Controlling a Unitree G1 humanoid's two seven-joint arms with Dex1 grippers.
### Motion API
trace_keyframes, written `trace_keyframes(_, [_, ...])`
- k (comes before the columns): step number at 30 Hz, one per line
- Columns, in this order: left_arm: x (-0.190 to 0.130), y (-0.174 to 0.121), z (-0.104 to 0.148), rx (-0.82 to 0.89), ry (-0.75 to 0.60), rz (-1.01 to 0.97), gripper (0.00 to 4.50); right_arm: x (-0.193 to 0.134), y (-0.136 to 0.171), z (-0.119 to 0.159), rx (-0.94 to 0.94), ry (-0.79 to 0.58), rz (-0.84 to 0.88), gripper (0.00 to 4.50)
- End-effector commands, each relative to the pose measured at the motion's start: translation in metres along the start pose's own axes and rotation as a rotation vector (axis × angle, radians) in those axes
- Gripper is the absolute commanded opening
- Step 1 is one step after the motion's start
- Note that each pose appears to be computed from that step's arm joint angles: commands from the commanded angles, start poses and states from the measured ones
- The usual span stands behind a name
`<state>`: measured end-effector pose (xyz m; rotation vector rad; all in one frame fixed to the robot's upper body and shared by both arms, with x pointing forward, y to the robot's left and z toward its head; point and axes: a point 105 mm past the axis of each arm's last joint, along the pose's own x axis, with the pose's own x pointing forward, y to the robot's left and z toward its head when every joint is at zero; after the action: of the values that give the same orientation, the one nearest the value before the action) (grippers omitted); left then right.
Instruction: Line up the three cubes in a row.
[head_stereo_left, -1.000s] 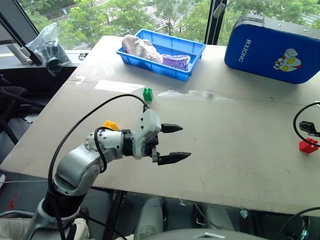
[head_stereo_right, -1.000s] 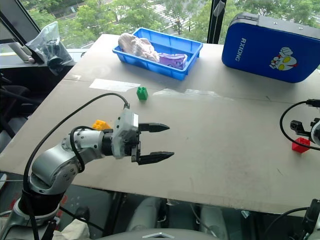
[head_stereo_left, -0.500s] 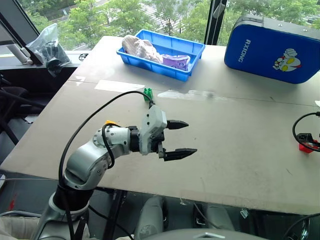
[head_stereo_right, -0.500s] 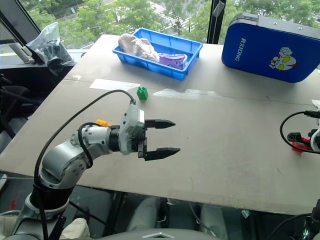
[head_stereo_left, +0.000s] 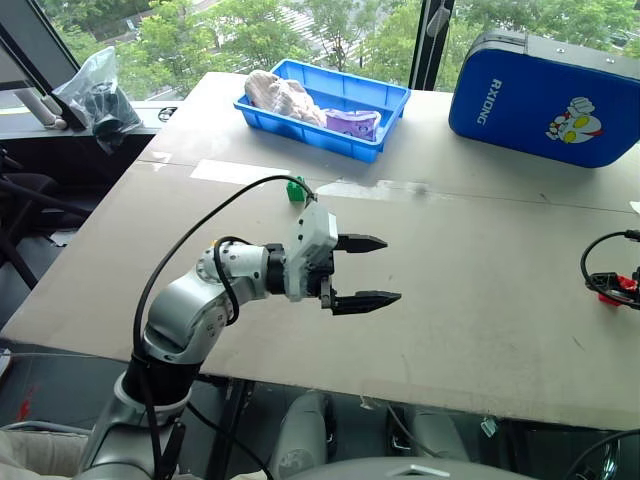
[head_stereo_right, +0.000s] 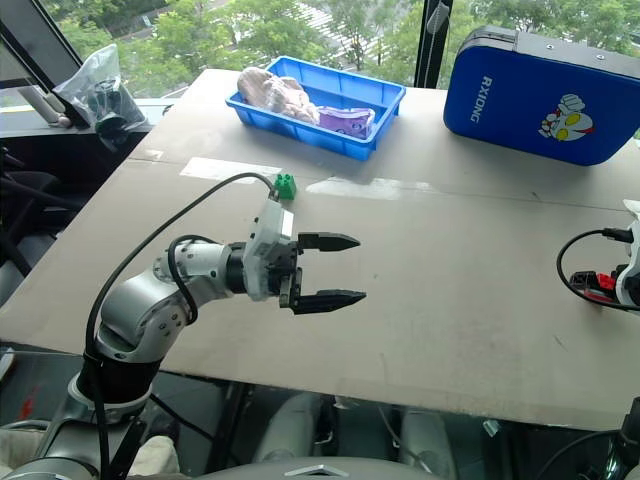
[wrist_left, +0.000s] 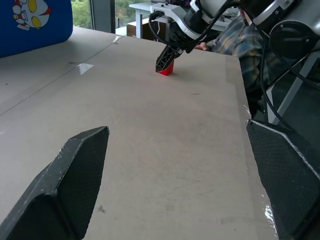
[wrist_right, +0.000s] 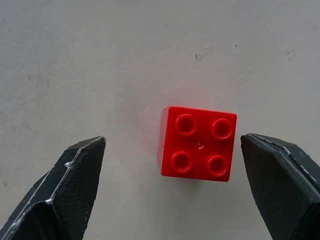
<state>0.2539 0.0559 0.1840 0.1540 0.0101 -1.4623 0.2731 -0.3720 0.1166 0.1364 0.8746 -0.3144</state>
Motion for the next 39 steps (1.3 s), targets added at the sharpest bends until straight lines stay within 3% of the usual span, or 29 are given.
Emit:
trace_keyframes(1, [-0.001, -0.001, 0.009, 0.041, -0.021, -0.007, 4.48, -0.005, -0.001, 0.012, -0.003, -0.050, -0.011, 4.50])
trace_keyframes(4, [-0.001, -0.001, 0.010, 0.042, -0.020, -0.004, 4.48, -0.003, 0.000, 0.012, -0.006, -0.050, -0.010, 4.50])
trace_keyframes(7, [-0.002, 0.000, 0.010, 0.042, -0.022, 0.004, 4.50, -0.002, -0.001, 0.011, -0.010, -0.046, -0.013, 3.76])
trace_keyframes(10, [-0.003, 0.001, 0.011, 0.042, -0.023, 0.015, 4.50, 0.000, -0.001, 0.010, -0.015, -0.042, -0.016, 2.24])
trace_keyframes(12, [-0.003, 0.001, 0.012, 0.042, -0.024, 0.022, 4.50, 0.001, -0.002, 0.009, -0.017, -0.036, -0.017, 1.45])
trace_keyframes(13, [-0.004, 0.002, 0.012, 0.042, -0.025, 0.026, 4.50, 0.001, -0.002, 0.008, -0.019, -0.033, -0.016, 1.34])
trace_keyframes(19, [-0.006, -0.001, 0.012, 0.033, -0.033, 0.031, 4.50, -0.002, 0.006, 0.012, -0.074, -0.059, 0.029, 1.34])
trace_keyframes(29, [-0.005, -0.001, 0.013, 0.021, -0.058, 0.049, 4.50, -0.019, 0.061, 0.026, -0.248, -0.202, 0.289, 1.34])
trace_keyframes(36, [-0.017, 0.001, 0.020, 0.006, -0.148, 0.156, 4.50, -0.056, 0.139, 0.035, -0.659, -0.450, 0.606, 1.34])
trace_keyframes(39, [-0.034, 0.002, 0.014, -0.011, -0.135, 0.229, 4.50, -0.076, 0.180, 0.020, -0.862, -0.508, 0.848, 1.34])
